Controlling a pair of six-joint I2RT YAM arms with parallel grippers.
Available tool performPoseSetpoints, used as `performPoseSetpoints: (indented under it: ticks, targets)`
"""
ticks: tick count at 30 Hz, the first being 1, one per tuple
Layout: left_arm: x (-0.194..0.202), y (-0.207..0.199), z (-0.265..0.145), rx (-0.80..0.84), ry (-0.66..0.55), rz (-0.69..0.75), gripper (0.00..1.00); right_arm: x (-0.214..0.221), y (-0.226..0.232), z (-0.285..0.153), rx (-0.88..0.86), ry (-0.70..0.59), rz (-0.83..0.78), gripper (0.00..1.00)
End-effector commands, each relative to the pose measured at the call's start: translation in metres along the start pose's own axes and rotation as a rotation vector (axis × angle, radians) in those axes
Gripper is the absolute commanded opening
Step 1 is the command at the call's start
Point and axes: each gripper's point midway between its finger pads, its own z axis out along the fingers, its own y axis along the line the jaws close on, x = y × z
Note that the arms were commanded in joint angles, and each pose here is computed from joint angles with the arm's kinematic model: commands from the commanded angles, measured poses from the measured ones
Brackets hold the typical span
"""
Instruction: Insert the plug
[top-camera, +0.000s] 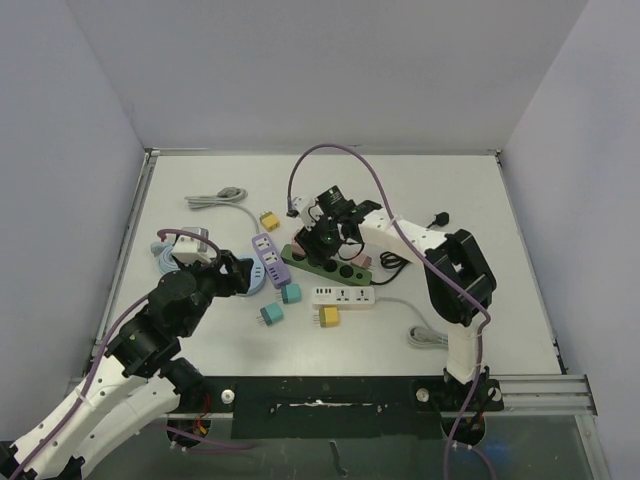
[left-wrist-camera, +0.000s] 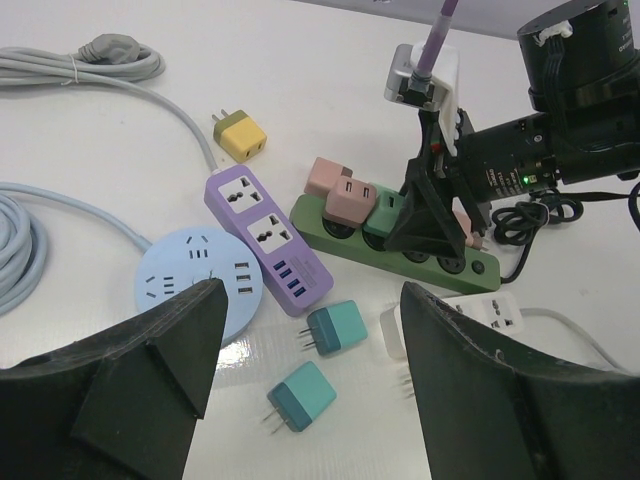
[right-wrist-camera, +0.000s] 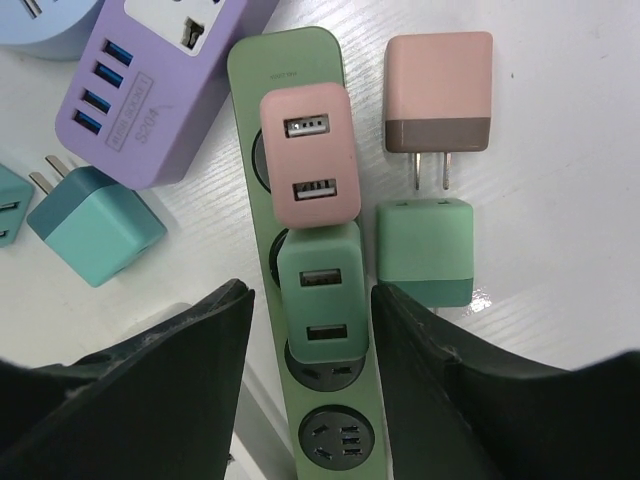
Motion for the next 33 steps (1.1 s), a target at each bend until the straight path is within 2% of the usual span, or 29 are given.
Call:
performPoseSetpoints:
  ticks: [1, 7, 9, 10, 13, 16, 24, 26, 30, 33]
  targets:
    - [-0.014, -0.005, 0.000, 0.016, -0.042, -0.010, 0.69, -0.019, 0.000, -0.005, -0.006, -0.025, -0.010, 0.49]
    - [-0.014, -0.005, 0.000, 0.016, -0.042, -0.010, 0.69, -0.003, 0.001, 0.006, -0.023, 0.037, -0.019, 0.21]
    - [-0.014, -0.006, 0.000, 0.018, -0.042, -0.012, 0.69, 0.017, -0.002, 0.017, -0.017, 0.089, -0.022, 0.04]
    - [-0.015, -0.006, -0.001, 0.019, -0.043, -0.013, 0.69, 0.030, -0.003, 0.024, -0.016, 0.122, -0.024, 0.00]
    - [-0.015, -0.006, -0.001, 0.020, -0.043, -0.012, 0.69, 0.070, -0.005, 0.045, -0.017, 0.219, -0.014, 0.00]
    - [-0.015, -0.005, -0.002, 0.017, -0.046, -0.011, 0.69, 0.094, -0.002, 0.059, -0.015, 0.247, 0.012, 0.00]
    - [-0.015, -0.006, 0.001, 0.016, -0.041, -0.001, 0.69, 0.123, 0.017, 0.077, -0.056, 0.254, 0.071, 0.00]
    - [-0.015, -0.007, 0.001, 0.022, -0.039, 0.000, 0.69, 0.113, 0.019, 0.074, -0.054, 0.218, 0.075, 0.00]
    - [-0.014, -0.008, 0.002, 0.020, -0.033, 0.003, 0.69, 0.036, 0.010, 0.035, 0.023, 0.020, 0.083, 0.00]
    - [-0.016, -0.010, 0.002, 0.028, -0.034, -0.002, 0.69, -0.031, 0.003, -0.014, 0.091, -0.157, 0.097, 0.30]
